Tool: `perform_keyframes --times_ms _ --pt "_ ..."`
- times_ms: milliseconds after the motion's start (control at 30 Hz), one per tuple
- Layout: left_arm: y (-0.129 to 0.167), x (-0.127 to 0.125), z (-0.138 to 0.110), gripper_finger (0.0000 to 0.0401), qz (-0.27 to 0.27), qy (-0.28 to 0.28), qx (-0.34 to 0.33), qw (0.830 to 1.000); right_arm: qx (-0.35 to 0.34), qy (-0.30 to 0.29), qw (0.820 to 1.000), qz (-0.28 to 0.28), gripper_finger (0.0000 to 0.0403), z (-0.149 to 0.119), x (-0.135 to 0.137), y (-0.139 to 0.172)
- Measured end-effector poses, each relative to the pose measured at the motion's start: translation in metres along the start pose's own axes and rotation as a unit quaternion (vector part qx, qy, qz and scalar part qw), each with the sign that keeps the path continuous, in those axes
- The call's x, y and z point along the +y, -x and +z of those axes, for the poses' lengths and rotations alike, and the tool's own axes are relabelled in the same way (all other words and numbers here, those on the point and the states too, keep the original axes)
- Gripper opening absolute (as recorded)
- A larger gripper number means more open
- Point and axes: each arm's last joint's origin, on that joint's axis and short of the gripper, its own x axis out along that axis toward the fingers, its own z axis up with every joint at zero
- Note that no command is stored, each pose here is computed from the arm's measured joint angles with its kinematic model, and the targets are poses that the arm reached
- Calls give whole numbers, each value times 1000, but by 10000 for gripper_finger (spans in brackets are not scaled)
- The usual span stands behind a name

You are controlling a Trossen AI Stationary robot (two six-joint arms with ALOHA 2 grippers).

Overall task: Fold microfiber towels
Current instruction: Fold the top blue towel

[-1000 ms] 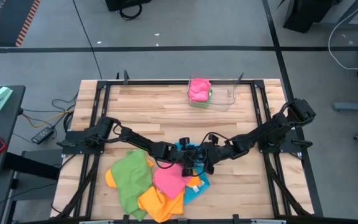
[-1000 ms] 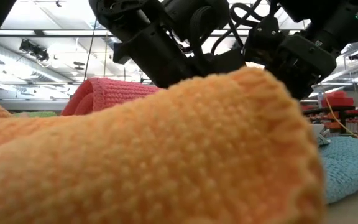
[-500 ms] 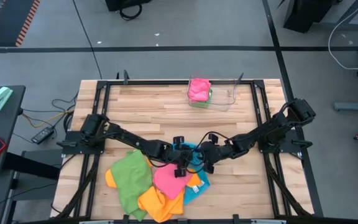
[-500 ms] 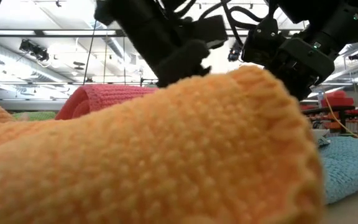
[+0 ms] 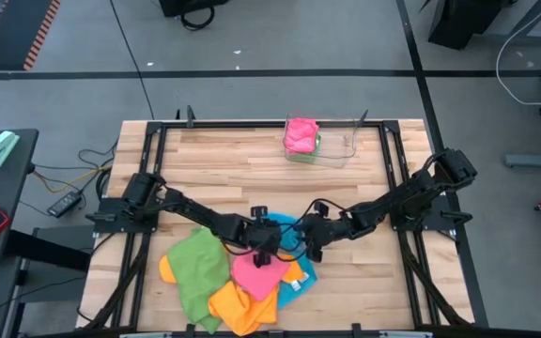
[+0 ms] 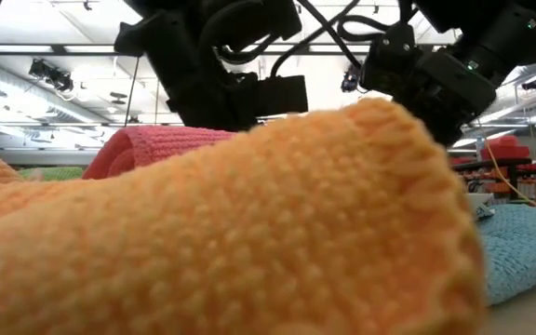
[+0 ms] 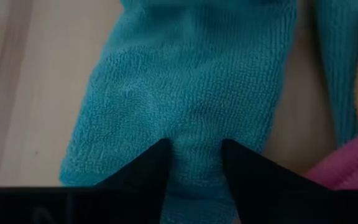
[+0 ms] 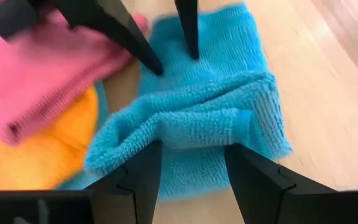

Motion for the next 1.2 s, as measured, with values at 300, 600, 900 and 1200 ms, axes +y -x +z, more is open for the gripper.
perform_keyframes --times_ms 300,600,900,1200 --pt "-2 0 2 144 3 6 -14 1000 -31 14 999 12 186 8 -7 -16" --pt "-2 0 1 141 3 6 -13 1000 -23 28 999 -11 186 -2 -15 -44" --pt "26 1 12 137 -8 2 -44 999 -9 23 999 -25 186 -8 -17 -51" --pt "20 4 24 134 -12 7 -104 994 -5 10 1000 -26 186 -9 -18 -51"
